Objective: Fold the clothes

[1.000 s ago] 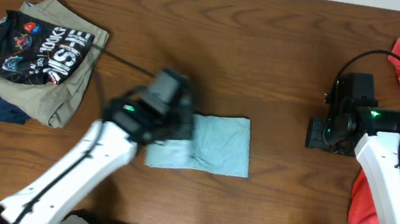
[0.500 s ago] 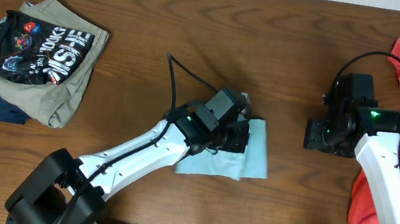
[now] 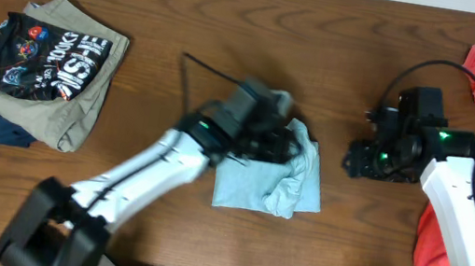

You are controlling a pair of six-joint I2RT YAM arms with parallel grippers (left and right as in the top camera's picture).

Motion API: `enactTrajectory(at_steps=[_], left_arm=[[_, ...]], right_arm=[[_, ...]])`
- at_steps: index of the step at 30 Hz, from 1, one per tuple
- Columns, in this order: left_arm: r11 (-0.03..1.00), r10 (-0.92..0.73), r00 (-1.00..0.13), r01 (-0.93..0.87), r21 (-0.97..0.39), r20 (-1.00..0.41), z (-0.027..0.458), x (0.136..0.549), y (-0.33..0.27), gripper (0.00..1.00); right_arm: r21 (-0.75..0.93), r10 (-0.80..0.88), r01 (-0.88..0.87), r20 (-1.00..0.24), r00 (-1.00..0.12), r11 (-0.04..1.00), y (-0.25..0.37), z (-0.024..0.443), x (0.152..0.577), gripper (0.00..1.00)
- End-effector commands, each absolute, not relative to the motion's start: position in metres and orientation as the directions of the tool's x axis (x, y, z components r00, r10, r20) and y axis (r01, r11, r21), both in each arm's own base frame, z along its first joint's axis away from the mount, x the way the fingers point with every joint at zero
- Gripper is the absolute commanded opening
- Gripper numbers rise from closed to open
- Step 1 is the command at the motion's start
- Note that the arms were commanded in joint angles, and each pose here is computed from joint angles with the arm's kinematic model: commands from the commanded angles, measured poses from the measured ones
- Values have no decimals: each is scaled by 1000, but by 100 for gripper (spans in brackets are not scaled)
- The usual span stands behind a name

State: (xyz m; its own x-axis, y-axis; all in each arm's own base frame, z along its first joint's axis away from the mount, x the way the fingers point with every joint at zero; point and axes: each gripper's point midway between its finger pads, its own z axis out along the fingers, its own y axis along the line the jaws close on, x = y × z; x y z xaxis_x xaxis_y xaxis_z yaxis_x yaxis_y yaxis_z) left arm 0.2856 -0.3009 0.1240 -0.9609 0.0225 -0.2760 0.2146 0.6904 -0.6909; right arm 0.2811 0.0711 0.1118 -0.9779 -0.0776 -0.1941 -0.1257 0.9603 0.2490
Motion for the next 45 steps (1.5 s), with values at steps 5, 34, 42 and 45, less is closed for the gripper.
enactTrajectory(at_steps=[5,34,42,45], left_arm=[[790,-173,-967,-24,-612,-186,115,318,-194,56],[908,-137,-988,-156,-389,74,-11,279,-171,41],[930,-142,-984,-169,-327,104,-25,271,-162,13],[931,-142,-983,-173,-320,117,-25,268,-160,13]], right_arm=[[457,-373,-464,-279,-885,759,156,129,253,60],[-161,-252,-250,4,-968,955,129,24,239,1],[-183,-108,-90,-93,-990,979,85,53,262,22],[-214,-40,-13,-123,-992,977,59,59,271,33]])
